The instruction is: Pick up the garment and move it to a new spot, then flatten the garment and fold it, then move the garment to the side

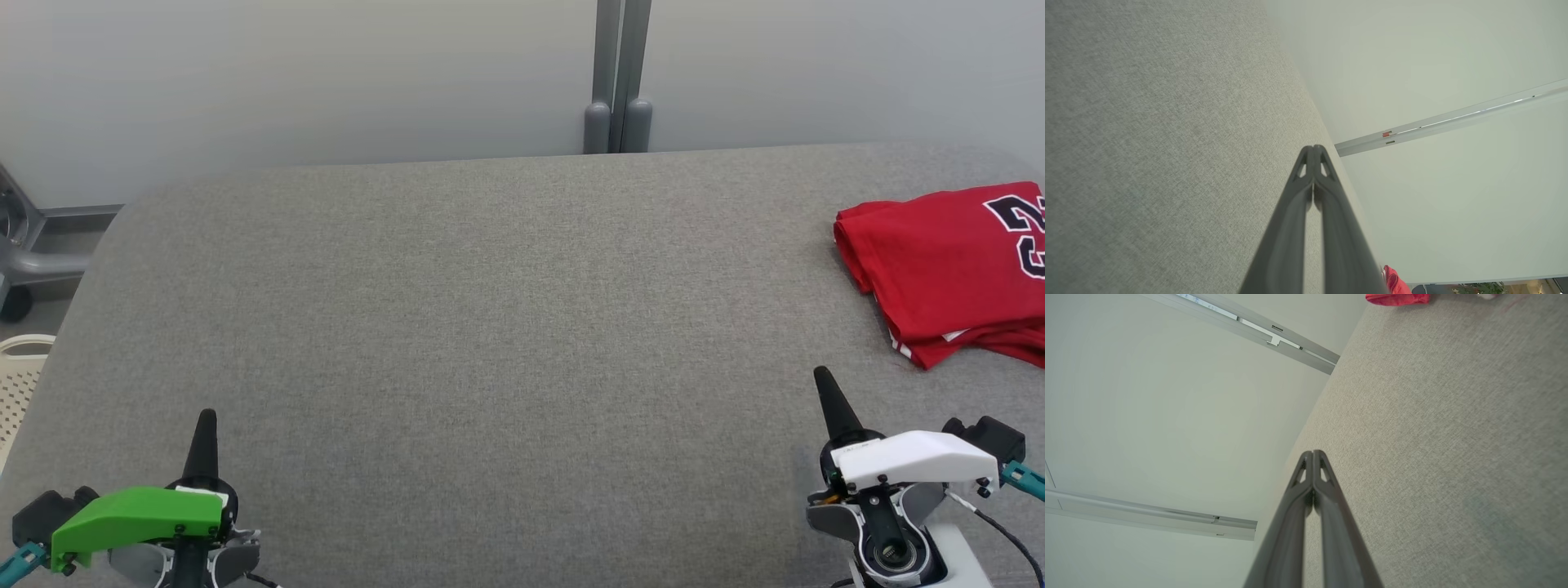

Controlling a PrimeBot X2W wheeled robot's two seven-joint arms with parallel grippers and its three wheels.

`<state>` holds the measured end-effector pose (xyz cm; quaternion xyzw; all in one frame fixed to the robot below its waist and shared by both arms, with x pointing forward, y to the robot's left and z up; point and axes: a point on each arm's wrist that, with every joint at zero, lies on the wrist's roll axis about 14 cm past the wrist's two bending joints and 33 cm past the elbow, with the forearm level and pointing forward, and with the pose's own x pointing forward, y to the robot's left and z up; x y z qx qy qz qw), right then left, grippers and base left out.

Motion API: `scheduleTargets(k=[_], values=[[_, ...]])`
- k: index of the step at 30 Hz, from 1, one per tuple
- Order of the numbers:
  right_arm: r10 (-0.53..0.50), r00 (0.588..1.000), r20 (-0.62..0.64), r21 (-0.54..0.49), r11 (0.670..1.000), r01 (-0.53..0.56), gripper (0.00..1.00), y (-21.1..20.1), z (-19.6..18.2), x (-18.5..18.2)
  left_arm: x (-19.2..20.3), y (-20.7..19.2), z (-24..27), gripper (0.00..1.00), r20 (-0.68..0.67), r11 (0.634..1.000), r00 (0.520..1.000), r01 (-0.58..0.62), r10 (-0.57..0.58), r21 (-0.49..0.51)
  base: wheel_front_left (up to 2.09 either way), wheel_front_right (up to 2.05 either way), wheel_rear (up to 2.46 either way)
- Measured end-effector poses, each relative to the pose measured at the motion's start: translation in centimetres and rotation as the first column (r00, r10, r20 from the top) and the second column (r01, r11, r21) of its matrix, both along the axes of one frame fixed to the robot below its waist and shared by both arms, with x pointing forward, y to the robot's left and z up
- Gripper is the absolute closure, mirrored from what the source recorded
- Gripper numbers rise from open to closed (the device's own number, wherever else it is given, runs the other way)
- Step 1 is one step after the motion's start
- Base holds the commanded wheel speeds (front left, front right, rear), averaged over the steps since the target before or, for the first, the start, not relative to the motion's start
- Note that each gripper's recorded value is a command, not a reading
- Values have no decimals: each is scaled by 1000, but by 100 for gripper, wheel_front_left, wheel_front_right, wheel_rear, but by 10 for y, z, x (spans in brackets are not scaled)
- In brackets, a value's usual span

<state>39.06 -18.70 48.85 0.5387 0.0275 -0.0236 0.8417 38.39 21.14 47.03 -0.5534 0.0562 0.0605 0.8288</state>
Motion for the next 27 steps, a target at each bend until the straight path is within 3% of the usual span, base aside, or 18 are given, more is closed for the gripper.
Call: scheduleTargets(k=[27], values=[[-16,999,29,237,971,9,100,-1,11,11,15,-1,20,100,75,976,997,9,8,-219,0,0,0]])
